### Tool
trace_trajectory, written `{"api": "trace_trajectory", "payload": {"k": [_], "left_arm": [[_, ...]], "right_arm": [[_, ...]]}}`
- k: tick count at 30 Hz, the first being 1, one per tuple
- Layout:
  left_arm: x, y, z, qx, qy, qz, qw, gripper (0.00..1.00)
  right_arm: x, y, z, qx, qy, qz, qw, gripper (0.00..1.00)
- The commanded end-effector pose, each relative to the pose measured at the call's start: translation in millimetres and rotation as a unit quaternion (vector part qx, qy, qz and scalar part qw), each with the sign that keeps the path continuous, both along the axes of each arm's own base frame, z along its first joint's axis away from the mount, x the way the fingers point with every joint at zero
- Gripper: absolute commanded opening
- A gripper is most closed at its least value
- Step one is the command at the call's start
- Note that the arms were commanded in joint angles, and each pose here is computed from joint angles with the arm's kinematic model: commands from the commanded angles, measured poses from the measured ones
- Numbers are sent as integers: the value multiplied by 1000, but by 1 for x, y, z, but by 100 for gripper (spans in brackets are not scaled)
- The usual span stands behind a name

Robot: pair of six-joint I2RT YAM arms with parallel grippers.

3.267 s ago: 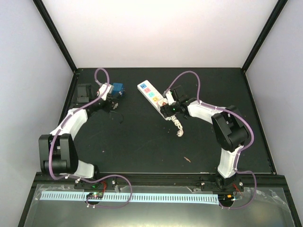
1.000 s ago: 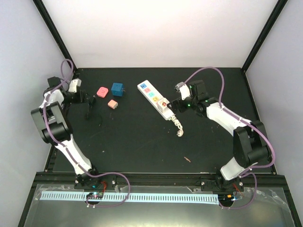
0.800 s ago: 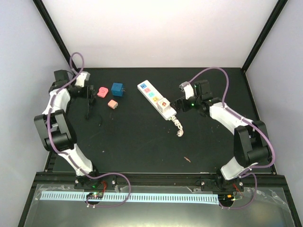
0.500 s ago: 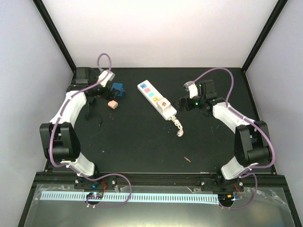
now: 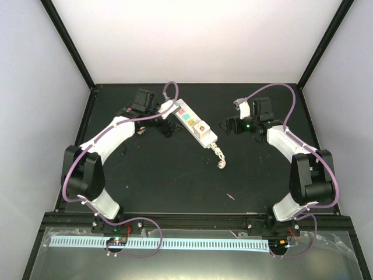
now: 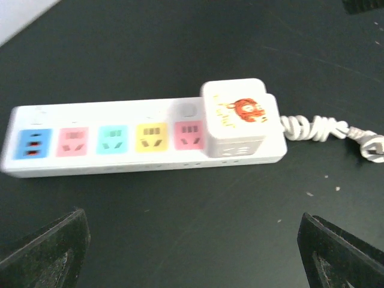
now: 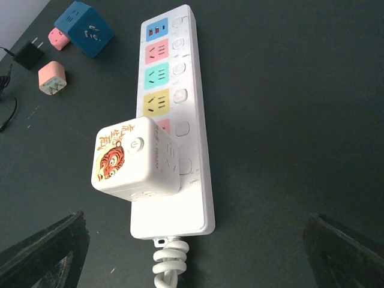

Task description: Pull the plug off the socket

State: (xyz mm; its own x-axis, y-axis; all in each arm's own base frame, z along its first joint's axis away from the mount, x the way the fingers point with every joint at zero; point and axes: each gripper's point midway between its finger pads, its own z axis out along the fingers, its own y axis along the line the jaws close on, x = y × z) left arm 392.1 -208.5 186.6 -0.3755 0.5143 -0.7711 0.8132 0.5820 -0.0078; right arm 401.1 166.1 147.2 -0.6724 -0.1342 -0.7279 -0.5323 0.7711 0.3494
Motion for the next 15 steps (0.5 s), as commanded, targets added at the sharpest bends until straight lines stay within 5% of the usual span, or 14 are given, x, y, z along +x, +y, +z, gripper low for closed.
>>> {"api": "trace_trajectory", "payload": {"k": [1,15], "left_arm": [[-1,-36,-19,-3,17,-10,1000,97],[11,-107,-59,4,44,-4,999,98]], "right_arm": [[1,-3,18,17,-15,-4,1000,100],[2,-9,18,24,-9,-9,1000,100]]}}
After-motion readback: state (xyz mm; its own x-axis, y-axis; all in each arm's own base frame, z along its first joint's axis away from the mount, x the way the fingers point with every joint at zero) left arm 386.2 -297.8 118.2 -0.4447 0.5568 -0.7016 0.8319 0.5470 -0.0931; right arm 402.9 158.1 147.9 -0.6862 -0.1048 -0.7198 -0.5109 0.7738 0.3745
